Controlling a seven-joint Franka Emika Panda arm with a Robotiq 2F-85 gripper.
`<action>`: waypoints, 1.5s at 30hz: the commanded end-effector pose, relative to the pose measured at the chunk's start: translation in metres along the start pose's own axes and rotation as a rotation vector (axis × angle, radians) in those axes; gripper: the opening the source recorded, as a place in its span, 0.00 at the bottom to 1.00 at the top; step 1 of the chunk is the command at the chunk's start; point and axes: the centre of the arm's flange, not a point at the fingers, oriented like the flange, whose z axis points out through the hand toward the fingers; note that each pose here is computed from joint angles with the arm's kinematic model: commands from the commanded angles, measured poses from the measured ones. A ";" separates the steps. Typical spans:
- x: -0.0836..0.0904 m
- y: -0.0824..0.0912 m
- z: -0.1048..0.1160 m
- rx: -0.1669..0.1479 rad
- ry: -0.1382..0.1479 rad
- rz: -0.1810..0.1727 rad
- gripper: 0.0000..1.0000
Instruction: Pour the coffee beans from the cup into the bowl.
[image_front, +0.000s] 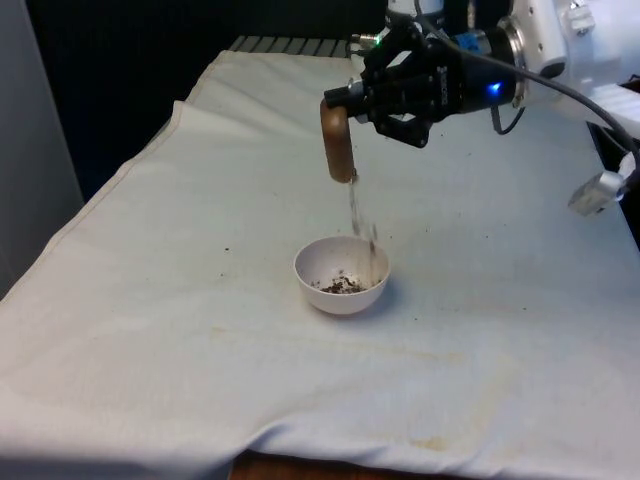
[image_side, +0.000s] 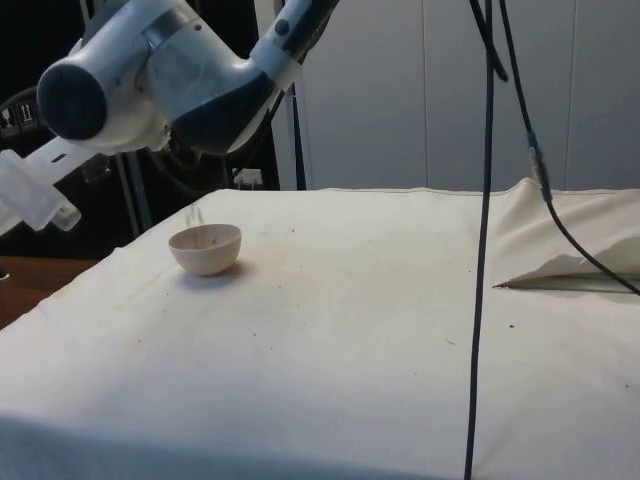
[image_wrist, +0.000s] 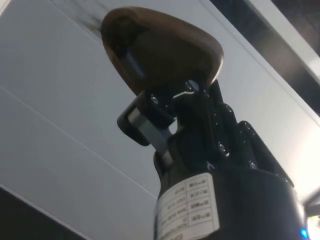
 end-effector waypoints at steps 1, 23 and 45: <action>0.001 -0.002 -0.002 -0.014 -0.003 -0.003 0.00; 0.002 -0.036 -0.019 -0.150 0.015 -0.026 0.00; -0.011 -0.042 -0.039 -0.202 0.010 0.036 0.00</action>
